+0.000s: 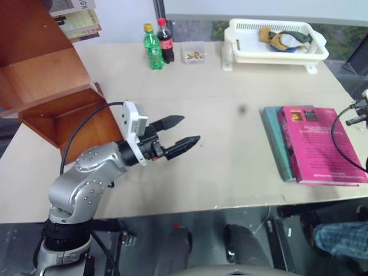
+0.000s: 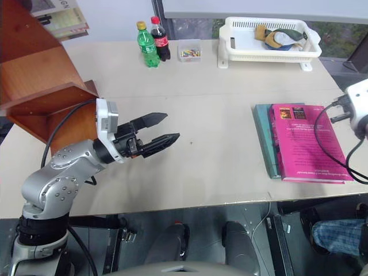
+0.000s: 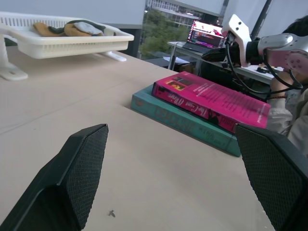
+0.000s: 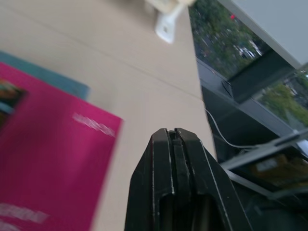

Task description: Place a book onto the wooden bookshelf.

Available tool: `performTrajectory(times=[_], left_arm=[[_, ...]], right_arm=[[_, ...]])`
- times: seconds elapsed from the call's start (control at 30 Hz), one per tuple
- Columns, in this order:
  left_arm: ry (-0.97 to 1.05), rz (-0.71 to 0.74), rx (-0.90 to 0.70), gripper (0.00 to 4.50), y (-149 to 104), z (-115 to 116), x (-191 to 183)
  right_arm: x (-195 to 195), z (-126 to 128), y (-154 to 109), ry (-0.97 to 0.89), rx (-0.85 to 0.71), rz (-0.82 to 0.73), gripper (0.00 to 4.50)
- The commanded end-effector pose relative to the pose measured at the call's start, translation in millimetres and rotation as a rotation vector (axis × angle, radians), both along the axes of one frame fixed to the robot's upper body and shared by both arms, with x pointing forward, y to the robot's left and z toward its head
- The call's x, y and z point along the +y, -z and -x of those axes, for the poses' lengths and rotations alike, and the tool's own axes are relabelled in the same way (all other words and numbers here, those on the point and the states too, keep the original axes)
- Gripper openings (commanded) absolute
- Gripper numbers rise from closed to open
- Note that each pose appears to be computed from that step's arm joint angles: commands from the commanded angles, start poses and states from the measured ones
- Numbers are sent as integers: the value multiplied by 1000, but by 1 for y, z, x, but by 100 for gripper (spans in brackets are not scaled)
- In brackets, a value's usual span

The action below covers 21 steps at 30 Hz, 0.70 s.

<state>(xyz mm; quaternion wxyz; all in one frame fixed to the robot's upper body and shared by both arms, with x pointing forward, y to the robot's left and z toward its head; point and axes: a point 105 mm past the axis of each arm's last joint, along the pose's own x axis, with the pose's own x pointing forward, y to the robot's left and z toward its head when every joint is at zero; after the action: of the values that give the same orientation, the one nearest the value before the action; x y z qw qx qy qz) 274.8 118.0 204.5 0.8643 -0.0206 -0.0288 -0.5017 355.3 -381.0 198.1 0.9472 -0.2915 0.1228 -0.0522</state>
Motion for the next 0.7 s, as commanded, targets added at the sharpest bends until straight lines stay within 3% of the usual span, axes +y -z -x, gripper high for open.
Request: performTrajectory(times=[0.03, 0.43, 0.7], left_arm=[[29, -8, -47, 450, -8, 8, -4], [3, -16, -37, 450, -5, 8, 0], [16, -33, -19, 450, -1, 11, -1]], right_arm=[[-9, 5, -2, -6, 34, 28, 2], [25, 26, 47, -107, 192, -55, 2], [54, 22, 50, -140, 173, -109, 2]])
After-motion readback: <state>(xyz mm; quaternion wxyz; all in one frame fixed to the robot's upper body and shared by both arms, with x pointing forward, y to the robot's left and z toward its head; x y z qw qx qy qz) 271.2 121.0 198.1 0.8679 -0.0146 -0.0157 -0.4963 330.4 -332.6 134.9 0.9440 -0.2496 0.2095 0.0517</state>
